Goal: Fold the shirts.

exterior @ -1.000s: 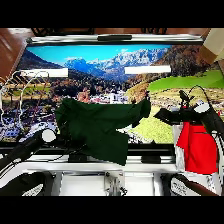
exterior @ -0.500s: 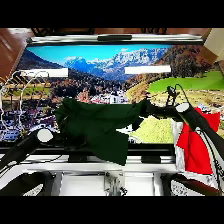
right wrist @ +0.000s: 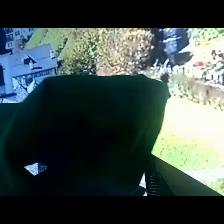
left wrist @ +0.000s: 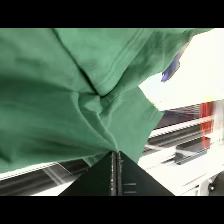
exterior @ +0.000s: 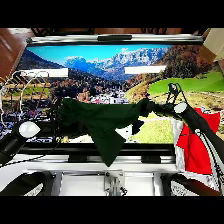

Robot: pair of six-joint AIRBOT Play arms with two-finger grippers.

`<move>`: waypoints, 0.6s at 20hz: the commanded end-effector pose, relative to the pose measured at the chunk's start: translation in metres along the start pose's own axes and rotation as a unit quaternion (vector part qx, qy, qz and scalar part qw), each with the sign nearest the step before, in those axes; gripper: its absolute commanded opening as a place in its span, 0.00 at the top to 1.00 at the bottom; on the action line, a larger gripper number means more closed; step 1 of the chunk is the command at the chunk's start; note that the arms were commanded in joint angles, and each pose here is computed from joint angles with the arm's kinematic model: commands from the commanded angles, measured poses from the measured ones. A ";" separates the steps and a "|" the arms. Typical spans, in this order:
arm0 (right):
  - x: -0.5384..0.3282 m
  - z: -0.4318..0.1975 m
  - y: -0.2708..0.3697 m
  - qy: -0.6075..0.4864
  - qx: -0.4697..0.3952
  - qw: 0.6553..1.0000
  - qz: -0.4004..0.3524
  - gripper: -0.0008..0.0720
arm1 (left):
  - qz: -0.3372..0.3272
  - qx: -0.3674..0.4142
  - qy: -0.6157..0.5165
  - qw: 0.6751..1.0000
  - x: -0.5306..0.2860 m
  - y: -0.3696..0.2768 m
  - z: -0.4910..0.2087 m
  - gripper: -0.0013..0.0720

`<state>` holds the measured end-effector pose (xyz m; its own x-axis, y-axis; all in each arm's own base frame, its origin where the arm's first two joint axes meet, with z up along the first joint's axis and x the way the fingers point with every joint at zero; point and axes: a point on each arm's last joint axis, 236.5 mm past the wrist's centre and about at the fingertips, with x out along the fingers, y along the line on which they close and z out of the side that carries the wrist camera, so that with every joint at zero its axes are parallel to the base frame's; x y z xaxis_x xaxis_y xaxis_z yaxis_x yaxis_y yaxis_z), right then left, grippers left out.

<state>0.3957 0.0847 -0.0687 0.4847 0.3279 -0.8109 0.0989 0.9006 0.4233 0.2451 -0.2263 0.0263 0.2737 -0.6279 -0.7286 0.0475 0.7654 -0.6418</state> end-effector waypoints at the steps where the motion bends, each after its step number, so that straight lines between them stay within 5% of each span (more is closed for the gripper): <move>1: -0.004 -0.015 -0.018 0.035 -0.013 0.999 -0.031 0.31 | -0.003 0.005 -0.010 1.000 -0.005 -0.005 0.007 0.94; 7: 0.037 -0.026 -0.006 0.038 0.023 0.999 -0.016 0.32 | -0.011 0.032 -0.021 0.999 -0.011 -0.015 0.014 0.94; 9: 0.039 -0.019 0.004 0.022 0.051 0.998 0.000 0.89 | -0.017 0.052 -0.043 0.998 -0.023 -0.027 0.031 0.94; 12: 0.017 0.002 0.015 0.024 -0.026 0.999 0.015 0.89 | -0.012 0.088 -0.102 0.991 -0.067 -0.049 0.075 0.94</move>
<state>0.4011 0.1004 -0.0945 0.4428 0.3395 -0.8299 0.1240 0.8935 0.4317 0.2765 -0.2244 0.0833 0.3817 -0.6394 -0.6675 0.1595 0.7569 -0.6338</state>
